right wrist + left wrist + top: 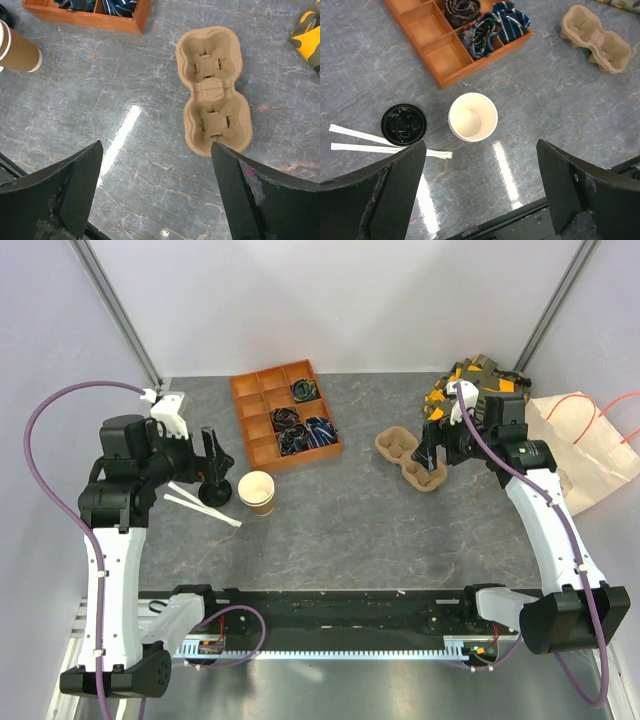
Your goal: Pack the takeout coffee
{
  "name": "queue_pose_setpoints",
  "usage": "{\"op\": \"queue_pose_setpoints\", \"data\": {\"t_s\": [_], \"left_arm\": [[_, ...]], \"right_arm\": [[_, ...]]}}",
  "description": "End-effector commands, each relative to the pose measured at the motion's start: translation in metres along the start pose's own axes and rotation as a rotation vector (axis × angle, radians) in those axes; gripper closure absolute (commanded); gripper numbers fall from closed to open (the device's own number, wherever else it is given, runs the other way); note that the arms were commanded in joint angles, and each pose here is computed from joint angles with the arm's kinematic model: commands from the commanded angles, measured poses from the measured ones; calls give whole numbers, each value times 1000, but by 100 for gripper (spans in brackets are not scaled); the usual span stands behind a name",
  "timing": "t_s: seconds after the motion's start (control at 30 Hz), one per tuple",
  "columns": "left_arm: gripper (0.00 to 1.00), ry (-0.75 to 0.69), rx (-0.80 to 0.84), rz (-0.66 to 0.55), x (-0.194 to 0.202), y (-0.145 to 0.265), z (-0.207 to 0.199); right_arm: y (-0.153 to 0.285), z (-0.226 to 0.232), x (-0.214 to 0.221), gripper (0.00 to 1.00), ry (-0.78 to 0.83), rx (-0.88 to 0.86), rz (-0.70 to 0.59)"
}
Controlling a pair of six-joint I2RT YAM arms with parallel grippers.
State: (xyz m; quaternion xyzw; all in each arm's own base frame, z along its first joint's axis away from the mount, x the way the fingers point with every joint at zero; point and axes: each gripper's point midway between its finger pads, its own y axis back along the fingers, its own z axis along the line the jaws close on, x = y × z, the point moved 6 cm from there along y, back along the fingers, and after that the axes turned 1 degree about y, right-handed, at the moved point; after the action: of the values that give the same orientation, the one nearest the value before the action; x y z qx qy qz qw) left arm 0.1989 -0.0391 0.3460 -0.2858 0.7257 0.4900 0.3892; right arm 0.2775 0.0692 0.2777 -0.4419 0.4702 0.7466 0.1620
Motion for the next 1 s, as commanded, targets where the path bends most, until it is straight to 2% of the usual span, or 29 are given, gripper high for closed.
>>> {"op": "queue_pose_setpoints", "data": {"t_s": [0.0,0.17,0.4,0.53,0.63,0.67,0.77,0.97], "left_arm": [[0,-67,-62,-43,-9,1,9],[0,-159,-67,-20,-7,-1,15],[0,-110,-72,178,21,-30,30],[0,-129,-9,255,40,-47,33],[11,-110,-17,326,52,-63,40],[19,-89,-13,373,58,-72,44],[33,-60,-9,419,65,-88,49],[47,-77,-40,472,72,-113,52]], "right_arm": [[8,5,-15,2,34,-3,-68],[5,6,-3,2,51,14,-43],[-10,15,4,2,90,-9,8],[-26,26,12,2,108,-37,41],[-32,29,18,2,128,-54,64],[-32,29,21,2,132,-50,76],[-34,30,25,2,141,-52,92],[-33,33,29,2,144,-69,95]]}}
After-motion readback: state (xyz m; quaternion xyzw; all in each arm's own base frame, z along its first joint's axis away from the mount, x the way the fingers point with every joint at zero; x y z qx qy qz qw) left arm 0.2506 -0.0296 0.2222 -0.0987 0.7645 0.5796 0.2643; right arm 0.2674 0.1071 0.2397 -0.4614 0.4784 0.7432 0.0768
